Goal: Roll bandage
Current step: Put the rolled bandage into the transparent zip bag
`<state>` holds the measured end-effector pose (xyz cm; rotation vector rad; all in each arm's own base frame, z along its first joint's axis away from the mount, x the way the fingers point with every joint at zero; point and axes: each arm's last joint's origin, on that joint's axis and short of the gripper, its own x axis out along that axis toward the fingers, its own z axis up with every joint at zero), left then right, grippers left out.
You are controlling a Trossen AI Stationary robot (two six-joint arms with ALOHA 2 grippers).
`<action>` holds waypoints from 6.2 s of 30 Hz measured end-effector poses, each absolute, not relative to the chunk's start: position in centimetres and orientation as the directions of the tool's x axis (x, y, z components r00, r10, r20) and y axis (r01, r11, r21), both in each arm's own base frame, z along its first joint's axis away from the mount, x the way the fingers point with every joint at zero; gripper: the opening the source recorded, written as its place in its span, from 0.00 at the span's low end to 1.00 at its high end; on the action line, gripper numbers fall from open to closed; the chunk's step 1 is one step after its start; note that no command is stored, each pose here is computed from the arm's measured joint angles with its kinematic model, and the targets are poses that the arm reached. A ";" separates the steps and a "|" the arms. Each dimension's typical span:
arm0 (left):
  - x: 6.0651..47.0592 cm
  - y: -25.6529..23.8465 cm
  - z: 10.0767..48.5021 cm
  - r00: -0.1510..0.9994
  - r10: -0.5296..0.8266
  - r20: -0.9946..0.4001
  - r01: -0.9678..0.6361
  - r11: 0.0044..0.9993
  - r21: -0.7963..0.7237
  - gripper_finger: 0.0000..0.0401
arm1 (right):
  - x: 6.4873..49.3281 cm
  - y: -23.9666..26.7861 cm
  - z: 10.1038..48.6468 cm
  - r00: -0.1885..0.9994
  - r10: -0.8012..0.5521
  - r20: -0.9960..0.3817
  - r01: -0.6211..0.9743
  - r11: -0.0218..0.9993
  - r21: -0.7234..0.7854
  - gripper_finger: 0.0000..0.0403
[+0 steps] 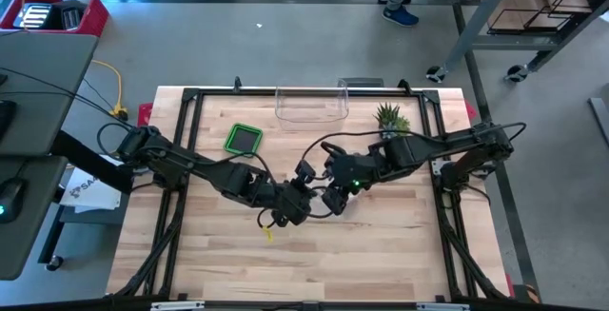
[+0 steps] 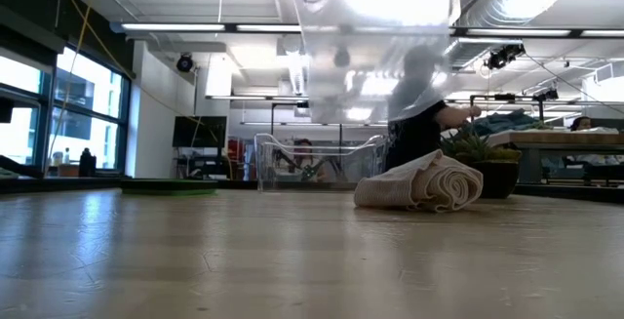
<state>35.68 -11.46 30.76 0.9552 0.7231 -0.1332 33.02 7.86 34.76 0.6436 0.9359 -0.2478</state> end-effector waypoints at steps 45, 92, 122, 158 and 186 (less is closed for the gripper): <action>34.5 -12.3 32.0 0.672 -0.131 -0.728 0.557 0.738 0.381 0.00 | 31.7 7.3 33.7 0.418 0.070 -0.906 0.568 0.758 0.321 0.00; 34.8 -11.3 38.3 0.840 0.044 -0.541 0.281 0.817 0.503 0.33 | 31.7 7.2 34.4 0.464 0.115 -0.878 0.541 0.748 0.384 0.00; 32.0 -8.2 26.9 0.754 -0.088 -0.651 0.099 0.995 -0.020 0.36 | 24.5 7.8 34.4 0.136 0.037 -0.990 0.757 0.641 0.128 0.00; 48.0 -1.2 19.7 0.485 0.005 -0.875 0.707 0.586 0.395 0.60 | 14.4 4.9 35.6 0.400 -0.014 -0.916 0.758 0.566 0.322 0.00; 49.8 -0.8 13.7 0.455 -0.038 -0.890 0.796 0.466 0.387 0.60 | 15.5 3.9 35.9 0.466 -0.016 -0.885 0.752 0.535 0.386 0.00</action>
